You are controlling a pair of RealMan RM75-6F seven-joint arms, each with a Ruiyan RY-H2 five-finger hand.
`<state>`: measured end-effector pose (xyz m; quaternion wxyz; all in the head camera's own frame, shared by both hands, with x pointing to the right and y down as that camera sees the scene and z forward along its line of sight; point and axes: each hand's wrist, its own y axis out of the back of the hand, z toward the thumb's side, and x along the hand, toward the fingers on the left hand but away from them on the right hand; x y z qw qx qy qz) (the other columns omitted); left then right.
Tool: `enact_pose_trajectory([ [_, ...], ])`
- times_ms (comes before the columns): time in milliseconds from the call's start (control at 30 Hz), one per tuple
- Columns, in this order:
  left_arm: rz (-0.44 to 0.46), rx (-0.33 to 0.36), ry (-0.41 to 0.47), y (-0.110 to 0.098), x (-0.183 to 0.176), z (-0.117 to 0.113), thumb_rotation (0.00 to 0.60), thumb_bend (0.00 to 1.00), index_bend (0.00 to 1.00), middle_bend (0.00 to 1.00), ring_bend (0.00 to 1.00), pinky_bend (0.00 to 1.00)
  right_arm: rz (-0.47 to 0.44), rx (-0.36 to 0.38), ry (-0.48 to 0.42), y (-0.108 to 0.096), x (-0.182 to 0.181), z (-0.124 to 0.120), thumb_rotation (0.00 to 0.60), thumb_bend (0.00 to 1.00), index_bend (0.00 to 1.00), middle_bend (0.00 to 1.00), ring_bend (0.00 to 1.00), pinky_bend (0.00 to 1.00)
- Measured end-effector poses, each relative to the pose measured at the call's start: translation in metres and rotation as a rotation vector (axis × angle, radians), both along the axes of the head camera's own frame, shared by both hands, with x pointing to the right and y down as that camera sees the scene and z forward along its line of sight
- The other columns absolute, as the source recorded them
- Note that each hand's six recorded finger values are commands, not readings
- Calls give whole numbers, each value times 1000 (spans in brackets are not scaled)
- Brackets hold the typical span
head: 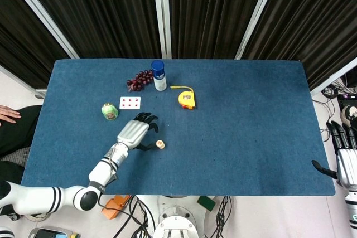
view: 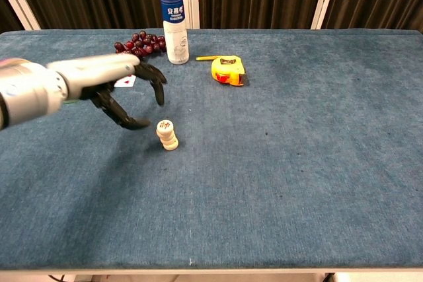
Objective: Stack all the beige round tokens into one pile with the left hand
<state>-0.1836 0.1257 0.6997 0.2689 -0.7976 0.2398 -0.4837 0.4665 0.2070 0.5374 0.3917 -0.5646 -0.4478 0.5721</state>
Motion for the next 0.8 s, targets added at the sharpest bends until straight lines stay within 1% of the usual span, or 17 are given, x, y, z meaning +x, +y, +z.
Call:
enact_pose_trajectory([
  [167, -78, 55, 10, -6, -31, -18, 600, 292, 334, 108, 0, 0, 5, -3, 1, 0, 3, -1, 600, 201, 7, 116, 0, 91],
  [267, -141, 107, 15, -8, -54, -29, 600, 275, 334, 109, 0, 0, 7, -7, -2, -1, 4, 0, 600, 201, 7, 116, 0, 91],
  [367, -217, 190, 3, -11, -83, -43, 600, 256, 323, 108, 0, 0, 4, -11, -8, -1, 4, 1, 600, 201, 7, 116, 0, 91],
  [433, -275, 262, -21, -12, -108, -53, 600, 252, 318, 108, 0, 0, 2, -14, -15, -2, 3, 2, 600, 201, 6, 116, 0, 91],
  [500, -336, 332, -64, -9, -141, -63, 600, 234, 313, 108, 0, 0, 0, -22, -26, -2, 3, 3, 600, 201, 4, 115, 0, 91],
  [567, -378, 376, -110, -3, -171, -70, 600, 212, 307, 108, 0, 0, 0, -39, -49, -3, 3, 4, 600, 201, 1, 108, 0, 91],
  [633, -410, 388, -160, 9, -202, -75, 600, 186, 297, 108, 0, 0, -4, -58, -71, -5, 4, 5, 600, 201, 0, 105, 0, 91],
  [700, -434, 377, -200, 23, -229, -81, 600, 165, 293, 108, 0, 0, -16, -64, -79, -6, 3, 4, 600, 201, 0, 104, 0, 91],
  [800, -473, 358, -229, 43, -257, -90, 600, 160, 294, 108, 0, 0, -38, -57, -94, -7, -3, 2, 600, 201, 0, 104, 0, 91],
])
